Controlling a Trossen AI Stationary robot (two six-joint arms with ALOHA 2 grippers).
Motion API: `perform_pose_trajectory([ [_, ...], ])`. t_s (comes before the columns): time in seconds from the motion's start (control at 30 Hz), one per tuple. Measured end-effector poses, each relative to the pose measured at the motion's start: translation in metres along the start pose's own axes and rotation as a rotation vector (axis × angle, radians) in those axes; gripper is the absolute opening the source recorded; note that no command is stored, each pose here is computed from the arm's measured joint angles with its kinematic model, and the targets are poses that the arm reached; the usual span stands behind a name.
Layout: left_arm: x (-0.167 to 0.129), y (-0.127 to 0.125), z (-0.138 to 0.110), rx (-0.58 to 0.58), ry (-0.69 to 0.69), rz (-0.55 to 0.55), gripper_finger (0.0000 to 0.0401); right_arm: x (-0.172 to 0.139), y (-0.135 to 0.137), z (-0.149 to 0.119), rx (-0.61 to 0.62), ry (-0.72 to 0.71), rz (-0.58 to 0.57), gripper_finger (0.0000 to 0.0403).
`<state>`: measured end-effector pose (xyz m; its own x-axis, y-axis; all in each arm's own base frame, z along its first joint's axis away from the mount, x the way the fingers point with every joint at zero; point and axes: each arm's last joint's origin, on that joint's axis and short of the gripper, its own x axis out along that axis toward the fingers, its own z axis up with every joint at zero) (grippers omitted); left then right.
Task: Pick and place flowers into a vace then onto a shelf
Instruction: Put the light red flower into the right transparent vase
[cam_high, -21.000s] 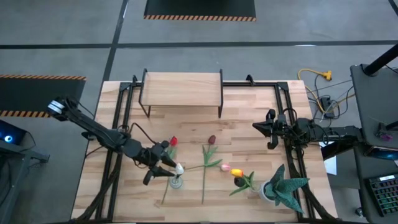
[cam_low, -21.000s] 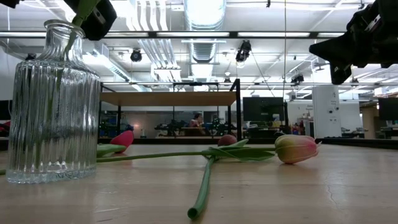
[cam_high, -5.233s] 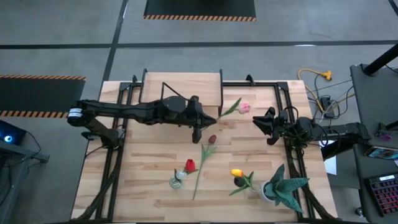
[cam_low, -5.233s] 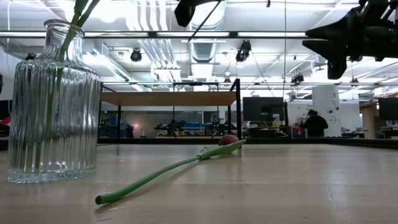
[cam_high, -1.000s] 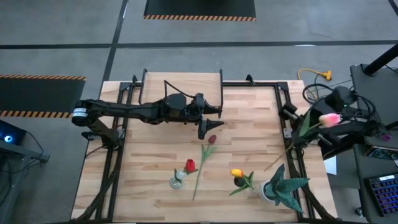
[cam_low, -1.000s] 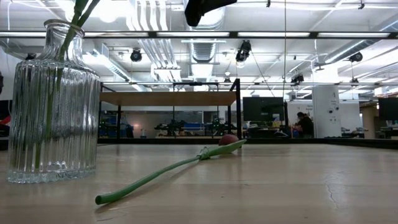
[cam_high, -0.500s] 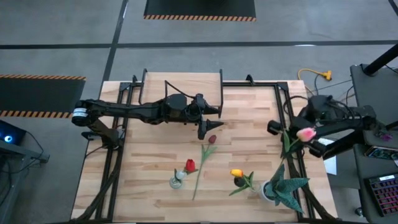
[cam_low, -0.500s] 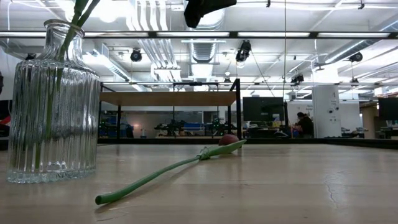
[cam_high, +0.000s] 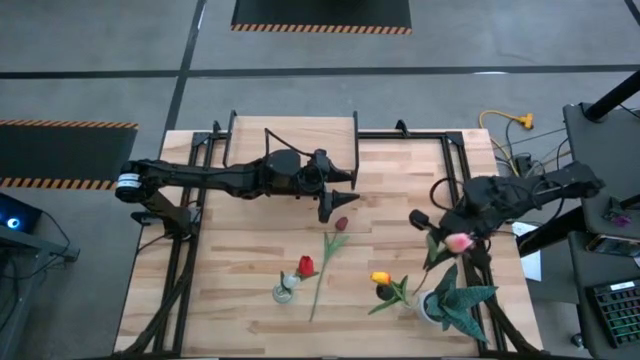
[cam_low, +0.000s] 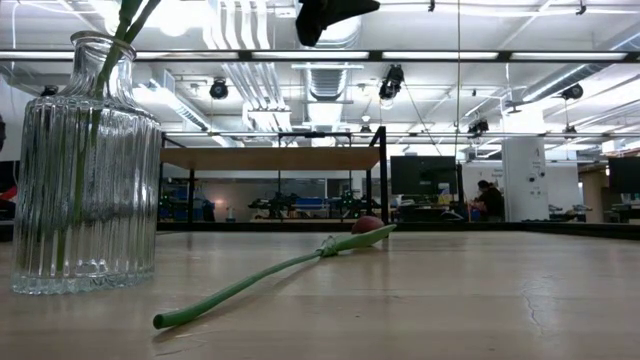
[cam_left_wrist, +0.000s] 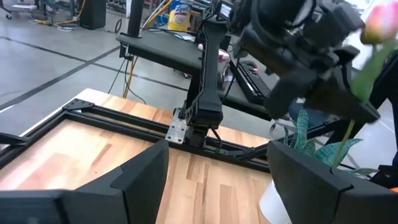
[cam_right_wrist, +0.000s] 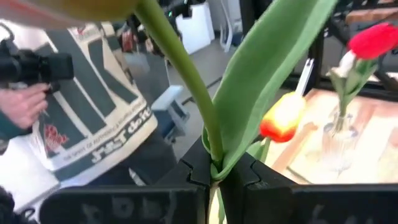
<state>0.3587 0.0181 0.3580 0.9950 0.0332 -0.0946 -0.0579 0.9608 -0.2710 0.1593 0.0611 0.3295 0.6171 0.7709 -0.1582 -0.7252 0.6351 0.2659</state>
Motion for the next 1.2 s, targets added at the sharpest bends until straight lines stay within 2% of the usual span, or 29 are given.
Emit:
perform_pose_trajectory([
  [0.13,0.000,0.001,0.000,-0.004,0.000,0.002,0.0256,0.011,-0.006,-0.004,-0.014,0.040,0.009,0.0009],
  [0.47,0.000,0.001,0.000,-0.003,0.000,0.002,0.0256,0.028,-0.014,-0.020,-0.179,0.122,0.044,0.0009],
  [0.67,0.000,0.001,0.000,-0.002,0.000,0.002,0.0256,0.033,-0.019,-0.024,-0.101,0.147,0.040,0.0018],
  [0.8,0.000,0.001,0.000,-0.001,0.000,0.002,0.0256,0.037,-0.021,-0.026,-0.037,0.164,0.036,0.0053],
  [1.2,0.000,0.003,0.001,-0.002,-0.001,0.008,0.0256,0.036,-0.020,-0.022,0.085,0.155,0.027,0.0204],
])
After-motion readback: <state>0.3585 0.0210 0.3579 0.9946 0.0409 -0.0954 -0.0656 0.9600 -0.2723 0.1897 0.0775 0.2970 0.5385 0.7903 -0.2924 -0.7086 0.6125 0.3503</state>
